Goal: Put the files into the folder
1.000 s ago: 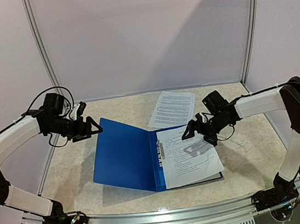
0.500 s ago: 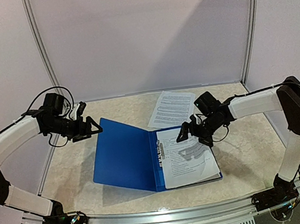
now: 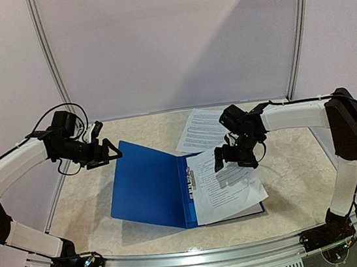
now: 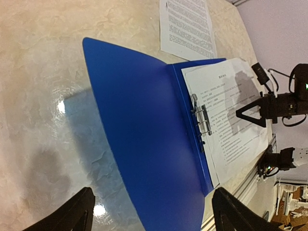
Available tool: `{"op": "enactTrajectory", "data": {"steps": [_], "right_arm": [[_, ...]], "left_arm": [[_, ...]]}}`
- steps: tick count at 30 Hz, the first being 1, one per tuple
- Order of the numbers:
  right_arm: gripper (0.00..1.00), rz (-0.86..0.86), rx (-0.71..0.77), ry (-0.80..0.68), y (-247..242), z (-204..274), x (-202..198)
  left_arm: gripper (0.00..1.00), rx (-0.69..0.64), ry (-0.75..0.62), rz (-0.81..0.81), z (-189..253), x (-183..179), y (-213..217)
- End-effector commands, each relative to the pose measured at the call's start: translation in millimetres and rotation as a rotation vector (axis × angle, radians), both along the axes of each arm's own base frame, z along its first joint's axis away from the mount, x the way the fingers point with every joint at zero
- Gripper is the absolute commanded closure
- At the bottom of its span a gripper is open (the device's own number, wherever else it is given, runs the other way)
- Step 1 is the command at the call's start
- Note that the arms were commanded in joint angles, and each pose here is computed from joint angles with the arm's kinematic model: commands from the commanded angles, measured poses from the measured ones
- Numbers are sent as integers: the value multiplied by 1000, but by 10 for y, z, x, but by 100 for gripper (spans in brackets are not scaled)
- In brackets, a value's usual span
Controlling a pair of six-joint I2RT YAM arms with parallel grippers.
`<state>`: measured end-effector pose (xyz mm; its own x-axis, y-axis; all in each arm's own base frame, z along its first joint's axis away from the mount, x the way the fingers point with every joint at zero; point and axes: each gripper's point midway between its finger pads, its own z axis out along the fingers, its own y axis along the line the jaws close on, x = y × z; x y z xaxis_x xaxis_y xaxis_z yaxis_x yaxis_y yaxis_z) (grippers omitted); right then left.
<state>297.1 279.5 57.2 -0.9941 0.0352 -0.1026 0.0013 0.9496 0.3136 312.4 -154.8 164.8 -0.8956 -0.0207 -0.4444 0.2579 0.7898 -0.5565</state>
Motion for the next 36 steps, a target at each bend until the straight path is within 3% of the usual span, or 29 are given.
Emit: {"op": "enactTrajectory", "data": {"steps": [1,6,13,19,22,26,30,36], "right_arm": [[1,1,-34,62,-45,-127,-110],[1,30,-61,79,18,-110,-186],[1,73,-273,64,-207,-146,-268],[1,87,47,43,309,-130,-305],[1,-10,18,-47,183,8,-167],[1,-103,-126,-136,-159,143,-61],[1,-92,-375,-175,-559,193,-103],[1,-60,-519,-212,-727,222,-148]], "left_arm": [[14,-14,-34,-7,74,32,8],[14,-18,-36,-11,92,28,1],[14,-23,-38,-15,108,29,-5],[14,-28,-46,-18,138,24,-10],[14,-31,-48,-21,152,14,-18],[14,-40,-48,-24,171,5,-29],[14,-45,-55,-26,194,7,-35],[14,-47,-60,-27,210,2,-34]]}}
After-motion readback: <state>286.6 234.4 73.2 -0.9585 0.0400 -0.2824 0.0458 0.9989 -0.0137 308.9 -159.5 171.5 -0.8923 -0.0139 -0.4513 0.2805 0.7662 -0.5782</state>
